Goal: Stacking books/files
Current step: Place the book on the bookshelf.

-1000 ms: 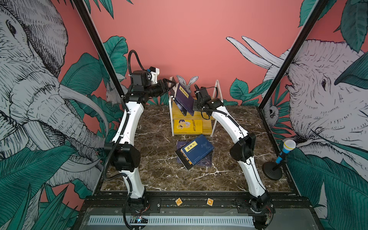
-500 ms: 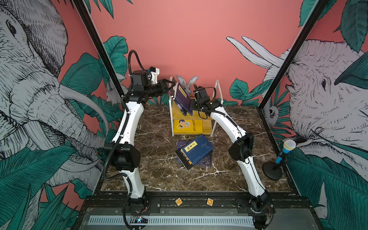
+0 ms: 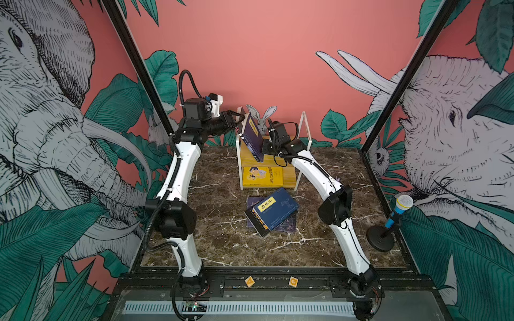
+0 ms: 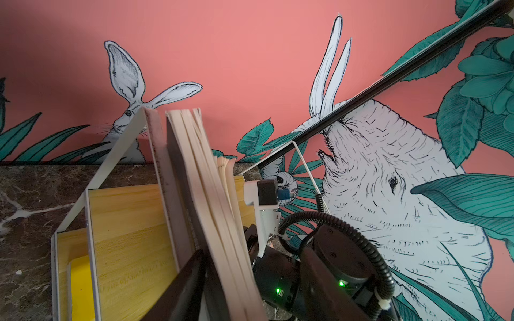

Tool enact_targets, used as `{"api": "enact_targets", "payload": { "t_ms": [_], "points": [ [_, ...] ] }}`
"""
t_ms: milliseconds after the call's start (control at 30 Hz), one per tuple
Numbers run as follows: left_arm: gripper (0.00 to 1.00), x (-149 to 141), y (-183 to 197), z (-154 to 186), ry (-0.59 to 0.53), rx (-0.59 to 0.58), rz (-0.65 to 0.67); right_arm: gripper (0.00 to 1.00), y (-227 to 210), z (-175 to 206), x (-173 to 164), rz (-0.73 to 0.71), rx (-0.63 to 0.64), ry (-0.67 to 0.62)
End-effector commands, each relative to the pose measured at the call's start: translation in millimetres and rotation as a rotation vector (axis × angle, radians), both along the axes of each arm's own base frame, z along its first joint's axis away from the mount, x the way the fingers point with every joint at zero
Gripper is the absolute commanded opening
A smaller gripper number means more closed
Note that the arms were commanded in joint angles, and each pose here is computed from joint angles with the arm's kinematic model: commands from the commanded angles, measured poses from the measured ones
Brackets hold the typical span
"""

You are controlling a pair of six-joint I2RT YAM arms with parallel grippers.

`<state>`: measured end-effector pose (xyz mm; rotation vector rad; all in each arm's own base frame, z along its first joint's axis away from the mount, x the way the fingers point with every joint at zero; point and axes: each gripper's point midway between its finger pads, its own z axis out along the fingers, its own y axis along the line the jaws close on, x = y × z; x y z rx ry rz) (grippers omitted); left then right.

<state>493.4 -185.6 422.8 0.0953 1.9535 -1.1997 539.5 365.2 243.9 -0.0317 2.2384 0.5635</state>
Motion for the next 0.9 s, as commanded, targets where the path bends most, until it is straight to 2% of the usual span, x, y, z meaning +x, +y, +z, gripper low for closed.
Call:
{"api": "enact_targets", "payload": {
  "t_ms": [0,200,333,433,500,667,867],
  "points": [
    [0.56,-7.4,-5.7,20.6,-0.056,-0.014,-0.025,0.0,15.3,-11.3,-4.8,0.032,0.009,0.018],
    [0.57,-8.1,-6.4,20.2,-0.055,-0.013,-0.027,0.0,15.4,-6.6,-4.3,0.035,0.01,0.005],
    [0.68,-11.0,-4.1,21.1,-0.058,0.002,-0.015,0.0,1.9,3.3,-5.5,0.014,-0.044,-0.016],
    [0.73,-14.9,0.5,23.3,-0.067,0.025,0.004,0.0,-16.8,23.4,-10.2,-0.024,-0.101,-0.059],
    [0.79,-16.3,5.5,24.6,-0.07,0.038,0.024,0.0,-25.3,40.4,-14.2,-0.032,-0.11,-0.098],
    [0.85,-17.9,27.1,28.3,-0.068,0.05,0.083,0.0,-44.5,78.9,-30.9,-0.044,-0.125,-0.162],
    [0.94,-33.1,57.1,29.0,-0.023,-0.006,0.141,0.0,-59.0,109.7,-57.6,-0.029,-0.084,-0.21]
  ]
}}
